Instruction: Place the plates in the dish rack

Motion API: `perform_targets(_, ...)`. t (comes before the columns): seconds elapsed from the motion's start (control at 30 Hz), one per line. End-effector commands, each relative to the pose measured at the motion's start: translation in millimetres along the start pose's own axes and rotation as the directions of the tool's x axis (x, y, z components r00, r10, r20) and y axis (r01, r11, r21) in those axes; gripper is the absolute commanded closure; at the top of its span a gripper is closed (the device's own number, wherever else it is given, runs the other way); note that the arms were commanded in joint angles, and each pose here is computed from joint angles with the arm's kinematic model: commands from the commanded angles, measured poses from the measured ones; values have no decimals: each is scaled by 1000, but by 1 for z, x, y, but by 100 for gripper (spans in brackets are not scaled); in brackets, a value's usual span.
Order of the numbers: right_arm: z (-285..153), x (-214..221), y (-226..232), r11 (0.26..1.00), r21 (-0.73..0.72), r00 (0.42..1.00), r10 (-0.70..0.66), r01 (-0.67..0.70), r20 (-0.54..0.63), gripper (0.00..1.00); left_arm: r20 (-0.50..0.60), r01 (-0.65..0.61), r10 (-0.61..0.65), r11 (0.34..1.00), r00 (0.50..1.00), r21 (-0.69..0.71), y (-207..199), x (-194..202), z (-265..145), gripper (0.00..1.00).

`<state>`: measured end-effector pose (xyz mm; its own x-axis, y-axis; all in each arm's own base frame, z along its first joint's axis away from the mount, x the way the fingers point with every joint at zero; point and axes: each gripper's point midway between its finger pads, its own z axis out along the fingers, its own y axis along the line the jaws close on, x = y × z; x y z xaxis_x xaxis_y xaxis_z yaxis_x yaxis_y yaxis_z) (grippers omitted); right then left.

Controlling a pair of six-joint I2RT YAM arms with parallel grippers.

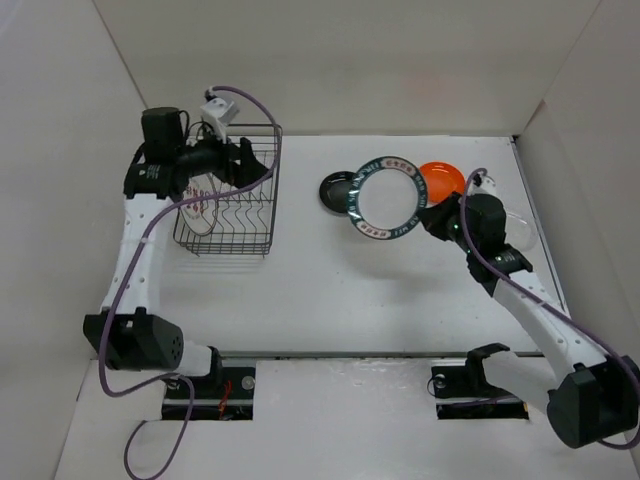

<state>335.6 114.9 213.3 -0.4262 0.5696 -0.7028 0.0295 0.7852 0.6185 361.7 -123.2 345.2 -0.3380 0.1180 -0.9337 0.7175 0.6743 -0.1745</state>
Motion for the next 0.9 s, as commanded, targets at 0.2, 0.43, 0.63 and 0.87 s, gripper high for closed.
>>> perform_targets(0.2, -30, -32, 142, 808, -535, 968, -175, 246, 180, 100, -64, -29, 47, 965, 997, 262, -39, 14, 67, 4)
perform_targets(0.43, -30, -16, 169, 734, -621, 961, -221, 275, 165, 100, -79, -4, 31, 949, 996, 314, -46, 22, 80, 8)
perform_targets(0.63, -27, -11, 178, 712, -652, 965, -207, 262, 161, 100, -112, 26, 17, 927, 994, 373, -62, 31, 86, 21)
perform_targets(0.87, -28, -17, 184, 705, -661, 966, -181, 257, 183, 100, -151, 53, 8, 918, 988, 393, -66, 43, 89, 95)
